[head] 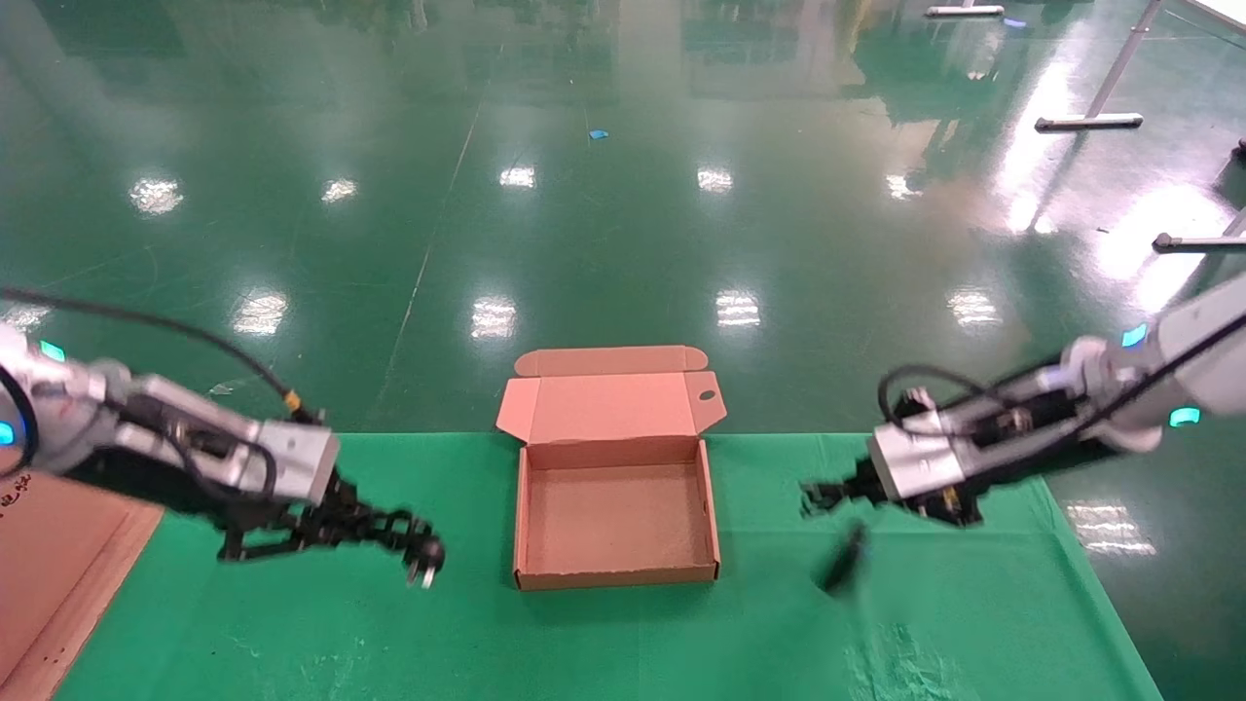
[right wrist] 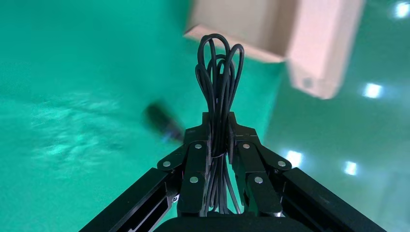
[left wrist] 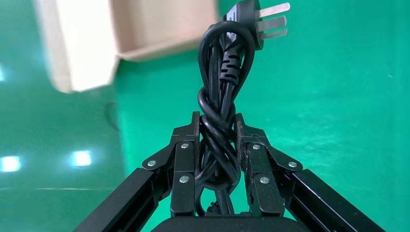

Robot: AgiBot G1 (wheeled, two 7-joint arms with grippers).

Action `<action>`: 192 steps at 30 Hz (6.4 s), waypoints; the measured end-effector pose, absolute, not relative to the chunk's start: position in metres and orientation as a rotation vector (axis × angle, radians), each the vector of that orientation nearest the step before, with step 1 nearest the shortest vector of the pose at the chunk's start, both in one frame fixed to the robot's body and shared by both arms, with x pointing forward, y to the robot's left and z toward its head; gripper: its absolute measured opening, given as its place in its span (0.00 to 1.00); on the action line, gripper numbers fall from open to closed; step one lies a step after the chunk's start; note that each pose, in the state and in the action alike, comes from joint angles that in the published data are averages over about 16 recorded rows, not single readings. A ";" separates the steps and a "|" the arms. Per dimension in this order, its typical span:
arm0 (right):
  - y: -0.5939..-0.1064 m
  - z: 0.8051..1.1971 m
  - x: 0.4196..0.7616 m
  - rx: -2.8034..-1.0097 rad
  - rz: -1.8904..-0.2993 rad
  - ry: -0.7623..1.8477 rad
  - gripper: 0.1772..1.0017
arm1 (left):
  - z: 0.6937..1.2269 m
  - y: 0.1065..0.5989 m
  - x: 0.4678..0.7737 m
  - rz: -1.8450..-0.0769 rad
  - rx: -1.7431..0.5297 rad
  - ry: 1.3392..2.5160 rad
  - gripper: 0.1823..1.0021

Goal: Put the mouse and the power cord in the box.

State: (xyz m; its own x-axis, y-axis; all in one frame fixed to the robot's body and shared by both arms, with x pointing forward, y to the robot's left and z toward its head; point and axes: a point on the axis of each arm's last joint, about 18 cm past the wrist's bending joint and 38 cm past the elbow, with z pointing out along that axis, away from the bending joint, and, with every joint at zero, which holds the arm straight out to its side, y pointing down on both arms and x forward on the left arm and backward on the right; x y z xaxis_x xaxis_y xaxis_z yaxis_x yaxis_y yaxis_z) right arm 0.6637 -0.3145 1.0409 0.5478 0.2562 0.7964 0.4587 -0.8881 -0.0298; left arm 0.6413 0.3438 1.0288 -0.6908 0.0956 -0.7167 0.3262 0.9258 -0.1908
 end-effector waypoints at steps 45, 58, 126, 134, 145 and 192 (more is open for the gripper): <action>-0.251 1.144 0.619 -2.335 -1.475 -0.667 0.07 | 1.087 0.227 0.676 -0.520 0.432 1.886 0.17; -0.284 1.115 0.642 -2.366 -1.440 -0.574 0.07 | 0.990 0.168 0.746 -0.657 0.199 1.827 0.17; -0.153 1.099 0.689 -2.305 -1.410 -0.801 0.07 | 0.992 0.296 0.661 -0.835 0.457 1.786 0.88; -0.104 1.074 0.689 -2.285 -1.440 -0.866 0.07 | 0.997 0.354 0.633 -0.835 0.422 1.765 0.97; -0.072 1.022 0.702 -2.268 -1.474 -0.844 0.07 | 0.986 0.399 0.628 -0.785 0.335 1.756 1.00; -0.108 0.949 0.737 -2.308 -1.470 -0.582 0.51 | 0.982 0.404 0.630 -0.825 0.304 1.753 1.00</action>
State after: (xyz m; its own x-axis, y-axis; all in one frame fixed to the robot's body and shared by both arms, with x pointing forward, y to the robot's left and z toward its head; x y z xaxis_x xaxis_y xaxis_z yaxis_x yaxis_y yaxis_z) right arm 0.7370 -0.1085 0.9489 0.3798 0.1557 0.9119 0.5104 -0.8574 -0.0662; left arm 0.6304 0.4039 0.9823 -0.3469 -0.1980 -0.9168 0.5803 0.7226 -0.3756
